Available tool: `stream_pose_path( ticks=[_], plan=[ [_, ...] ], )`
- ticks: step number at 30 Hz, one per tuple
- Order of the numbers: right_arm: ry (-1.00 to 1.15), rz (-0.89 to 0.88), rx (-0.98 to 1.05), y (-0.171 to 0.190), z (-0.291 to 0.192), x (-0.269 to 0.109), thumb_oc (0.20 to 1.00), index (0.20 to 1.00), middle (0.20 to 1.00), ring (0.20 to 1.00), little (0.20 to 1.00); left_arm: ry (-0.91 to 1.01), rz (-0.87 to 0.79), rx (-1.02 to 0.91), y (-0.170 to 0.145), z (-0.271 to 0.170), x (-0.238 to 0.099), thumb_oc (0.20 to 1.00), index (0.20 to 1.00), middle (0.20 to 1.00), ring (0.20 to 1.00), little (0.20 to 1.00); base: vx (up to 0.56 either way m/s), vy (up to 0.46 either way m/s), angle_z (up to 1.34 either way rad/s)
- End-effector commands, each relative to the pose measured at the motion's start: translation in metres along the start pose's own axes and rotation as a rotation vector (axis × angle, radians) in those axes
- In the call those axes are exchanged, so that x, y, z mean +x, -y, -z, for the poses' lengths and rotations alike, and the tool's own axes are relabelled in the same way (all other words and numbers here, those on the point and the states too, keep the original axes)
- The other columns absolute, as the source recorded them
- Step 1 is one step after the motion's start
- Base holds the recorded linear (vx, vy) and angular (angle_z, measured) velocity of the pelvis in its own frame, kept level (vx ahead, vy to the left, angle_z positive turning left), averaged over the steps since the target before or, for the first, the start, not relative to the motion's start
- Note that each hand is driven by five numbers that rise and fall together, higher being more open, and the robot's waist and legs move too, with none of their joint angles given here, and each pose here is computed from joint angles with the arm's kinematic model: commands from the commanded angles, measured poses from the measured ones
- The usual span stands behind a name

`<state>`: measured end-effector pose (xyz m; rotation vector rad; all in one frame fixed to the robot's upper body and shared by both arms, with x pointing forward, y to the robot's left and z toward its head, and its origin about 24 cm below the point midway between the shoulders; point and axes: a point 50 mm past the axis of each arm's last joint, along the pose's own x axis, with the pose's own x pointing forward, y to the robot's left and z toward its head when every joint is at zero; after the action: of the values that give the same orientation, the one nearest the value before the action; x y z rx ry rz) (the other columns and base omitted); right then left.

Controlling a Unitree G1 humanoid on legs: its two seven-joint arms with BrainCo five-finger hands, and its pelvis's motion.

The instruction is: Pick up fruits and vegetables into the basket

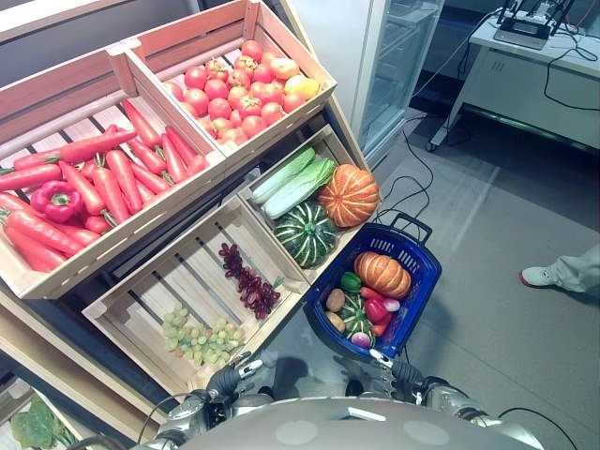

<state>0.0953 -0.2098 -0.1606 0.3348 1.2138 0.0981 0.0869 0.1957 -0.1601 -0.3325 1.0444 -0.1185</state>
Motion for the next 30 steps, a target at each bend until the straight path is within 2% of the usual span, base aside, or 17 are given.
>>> stream_pose_path(
  ticks=[1, 18, 25, 30],
  plan=[
    [-0.103, -0.032, 0.026, -0.012, 0.015, 0.006, 1.000, 1.000, 1.000, 1.000, 1.000, -0.002, 0.005, 0.003, 0.008, -0.011, 0.010, 1.000, 1.000, 1.000, 1.000, 1.000, 0.00, 0.000, 0.00],
    [-0.079, -0.039, 0.018, -0.013, 0.012, 0.006, 1.000, 1.000, 1.000, 1.000, 1.000, 0.034, -0.009, 0.039, 0.008, -0.016, 0.010, 1.000, 1.000, 1.000, 1.000, 1.000, 0.00, 0.000, 0.00],
    [-0.018, -0.018, -0.023, -0.011, 0.002, 0.006, 1.000, 1.000, 1.000, 1.000, 1.000, 0.164, -0.130, 0.231, 0.005, -0.037, 0.010, 1.000, 1.000, 1.000, 1.000, 1.000, 0.00, 0.000, 0.00],
    [0.103, -0.012, -0.014, -0.009, -0.018, 0.005, 1.000, 1.000, 1.000, 1.000, 1.000, 0.372, -0.268, 0.391, 0.004, -0.073, 0.006, 1.000, 1.000, 1.000, 1.000, 1.000, 0.00, 0.000, 0.00]
  ],
)
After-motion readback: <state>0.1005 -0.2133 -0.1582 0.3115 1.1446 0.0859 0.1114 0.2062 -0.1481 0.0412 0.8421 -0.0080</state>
